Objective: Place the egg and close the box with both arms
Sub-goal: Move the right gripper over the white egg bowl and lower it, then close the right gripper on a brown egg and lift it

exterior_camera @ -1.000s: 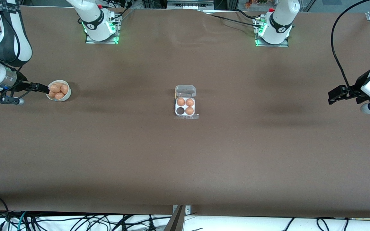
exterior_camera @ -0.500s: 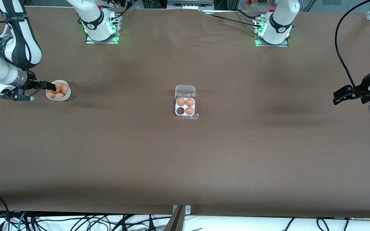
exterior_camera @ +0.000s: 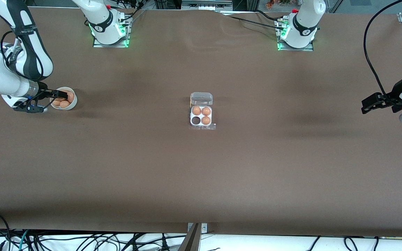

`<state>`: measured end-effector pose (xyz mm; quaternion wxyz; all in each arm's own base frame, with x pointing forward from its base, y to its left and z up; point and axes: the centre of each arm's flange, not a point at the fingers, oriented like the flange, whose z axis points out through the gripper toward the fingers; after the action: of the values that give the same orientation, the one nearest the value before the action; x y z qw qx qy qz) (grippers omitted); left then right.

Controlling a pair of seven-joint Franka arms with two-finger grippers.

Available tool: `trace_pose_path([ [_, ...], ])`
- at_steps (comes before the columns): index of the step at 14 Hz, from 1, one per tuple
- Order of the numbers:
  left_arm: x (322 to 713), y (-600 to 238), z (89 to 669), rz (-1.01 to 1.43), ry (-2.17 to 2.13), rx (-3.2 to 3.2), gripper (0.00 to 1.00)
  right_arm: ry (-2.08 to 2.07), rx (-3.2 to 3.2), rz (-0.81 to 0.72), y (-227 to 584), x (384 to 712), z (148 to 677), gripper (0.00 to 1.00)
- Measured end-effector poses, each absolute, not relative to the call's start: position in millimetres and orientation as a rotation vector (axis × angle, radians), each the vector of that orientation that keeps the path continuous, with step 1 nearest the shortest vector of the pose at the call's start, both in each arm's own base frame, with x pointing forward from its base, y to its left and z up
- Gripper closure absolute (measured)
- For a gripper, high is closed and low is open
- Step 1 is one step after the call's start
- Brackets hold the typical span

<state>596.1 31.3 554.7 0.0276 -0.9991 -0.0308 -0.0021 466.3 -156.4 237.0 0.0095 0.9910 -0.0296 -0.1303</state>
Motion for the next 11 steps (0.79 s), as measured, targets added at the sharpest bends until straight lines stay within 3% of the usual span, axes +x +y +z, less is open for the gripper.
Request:
trace_pose_path([
  [1, 596.2, 31.3, 554.7, -0.006, -0.095, -3.085, 0.0, -0.091, 3.094, -0.411, -156.3, 466.0, 235.9, 0.01],
  [3, 596.2, 31.2, 554.6, -0.006, -0.095, -3.085, 0.0, -0.089, 3.095, -0.415, -156.2, 465.7, 235.3, 0.15],
  [4, 596.2, 31.1, 554.6, -0.006, -0.095, -3.085, 0.0, -0.087, 3.095, -0.42, -156.1, 465.4, 235.1, 0.15],
  [7, 596.2, 30.8, 554.6, -0.006, -0.094, -3.085, 0.0, -0.085, 3.095, -0.439, -155.6, 463.8, 234.2, 0.37],
  [11, 596.2, 30.6, 554.6, -0.006, -0.093, -3.085, 0.0, -0.083, 3.095, -0.453, -154.9, 462.8, 233.0, 0.49],
])
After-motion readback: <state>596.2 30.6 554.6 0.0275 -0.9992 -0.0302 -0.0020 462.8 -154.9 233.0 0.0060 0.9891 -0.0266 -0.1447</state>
